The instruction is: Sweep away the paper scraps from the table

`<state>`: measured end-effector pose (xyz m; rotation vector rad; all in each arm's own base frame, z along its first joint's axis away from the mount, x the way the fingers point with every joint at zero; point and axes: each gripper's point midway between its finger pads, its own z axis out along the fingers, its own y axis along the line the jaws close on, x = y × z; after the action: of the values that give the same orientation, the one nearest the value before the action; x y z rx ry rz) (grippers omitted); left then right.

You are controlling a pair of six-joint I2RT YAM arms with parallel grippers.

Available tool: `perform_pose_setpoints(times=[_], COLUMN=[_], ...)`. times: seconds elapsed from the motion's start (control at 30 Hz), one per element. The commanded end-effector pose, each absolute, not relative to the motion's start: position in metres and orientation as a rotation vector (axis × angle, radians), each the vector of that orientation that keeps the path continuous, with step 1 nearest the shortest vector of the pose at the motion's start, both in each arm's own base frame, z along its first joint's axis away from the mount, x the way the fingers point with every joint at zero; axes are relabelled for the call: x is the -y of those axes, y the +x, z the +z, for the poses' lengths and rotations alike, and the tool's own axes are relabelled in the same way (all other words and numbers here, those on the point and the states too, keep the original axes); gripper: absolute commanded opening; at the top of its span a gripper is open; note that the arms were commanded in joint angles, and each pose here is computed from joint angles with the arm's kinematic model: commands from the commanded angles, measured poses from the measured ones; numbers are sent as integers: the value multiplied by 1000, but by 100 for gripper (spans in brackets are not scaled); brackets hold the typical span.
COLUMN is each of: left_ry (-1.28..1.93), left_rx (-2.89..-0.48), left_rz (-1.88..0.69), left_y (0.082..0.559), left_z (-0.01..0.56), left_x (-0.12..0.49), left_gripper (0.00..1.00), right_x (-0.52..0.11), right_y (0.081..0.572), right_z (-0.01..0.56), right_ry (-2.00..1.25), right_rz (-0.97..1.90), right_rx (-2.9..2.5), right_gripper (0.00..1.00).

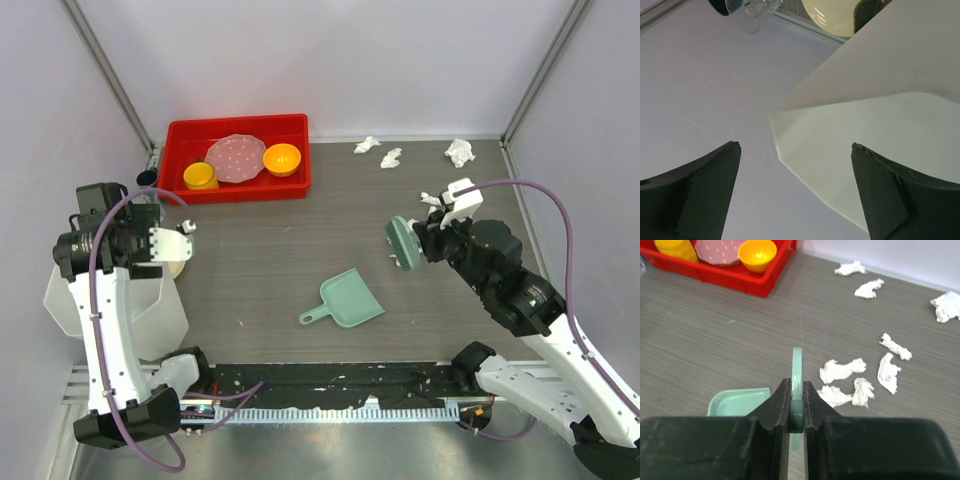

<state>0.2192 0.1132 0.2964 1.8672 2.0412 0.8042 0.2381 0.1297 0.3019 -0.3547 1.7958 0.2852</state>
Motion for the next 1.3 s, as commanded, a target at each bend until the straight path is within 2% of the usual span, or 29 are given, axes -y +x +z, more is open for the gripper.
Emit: perform_pose_setpoints(times=[0.0, 0.13, 0.3, 0.47, 0.57, 0.6, 0.67, 0.77, 0.8, 0.97, 1.03, 1.1, 1.17, 1.2, 1.27], left_ry=[2101, 2080, 2177, 2156, 2139, 2136, 2133, 2114, 2105, 1981, 1832, 1646, 1542, 1472, 1310], left_rx=[-2154, -2037, -1972, -1881, -1872, -1874, -1897, -1913, -1926, -1943, -1992, -2104, -2269, -2284, -2449], left_rz=[501, 568, 501, 456, 421, 405, 356, 333, 325, 471, 528, 514, 379, 382, 260], left_y=[173, 200, 195, 211, 212, 213, 207, 203, 202, 217, 230, 242, 251, 260, 254], left_z=[270, 277, 261, 254, 255, 256, 255, 254, 251, 258, 270, 285, 277, 295, 291], left_x=[-104, -102, -95, -82, -78, -76, -73, -71, -71, -79, -83, -87, -89, -89, -83], left_gripper=[95, 94, 90, 85, 73, 62, 52, 26, 0, 0, 0, 0, 0, 0, 0], right_x=[-135, -137, -134, -130, -130, -130, -129, -127, -127, -125, -125, -124, -126, -127, -129], right_y=[236, 233, 230, 229, 229, 229, 229, 228, 228, 225, 225, 225, 224, 224, 225], right_z=[357, 374, 377, 372, 372, 371, 371, 370, 370, 369, 369, 368, 367, 367, 366], right_ry=[-267, -228, -177, -168, -169, -170, -167, -162, -160, -153, -152, -148, -150, -147, -147], right_rz=[391, 444, 467, 451, 446, 445, 441, 436, 436, 442, 443, 445, 454, 461, 470], right_rx=[-1691, -1677, -1682, -1704, -1715, -1718, -1715, -1713, -1715, -1710, -1709, -1711, -1713, -1714, -1717], right_gripper=[1, 1, 1, 1, 1, 1, 1, 1, 1, 1, 1, 1, 1, 1, 1])
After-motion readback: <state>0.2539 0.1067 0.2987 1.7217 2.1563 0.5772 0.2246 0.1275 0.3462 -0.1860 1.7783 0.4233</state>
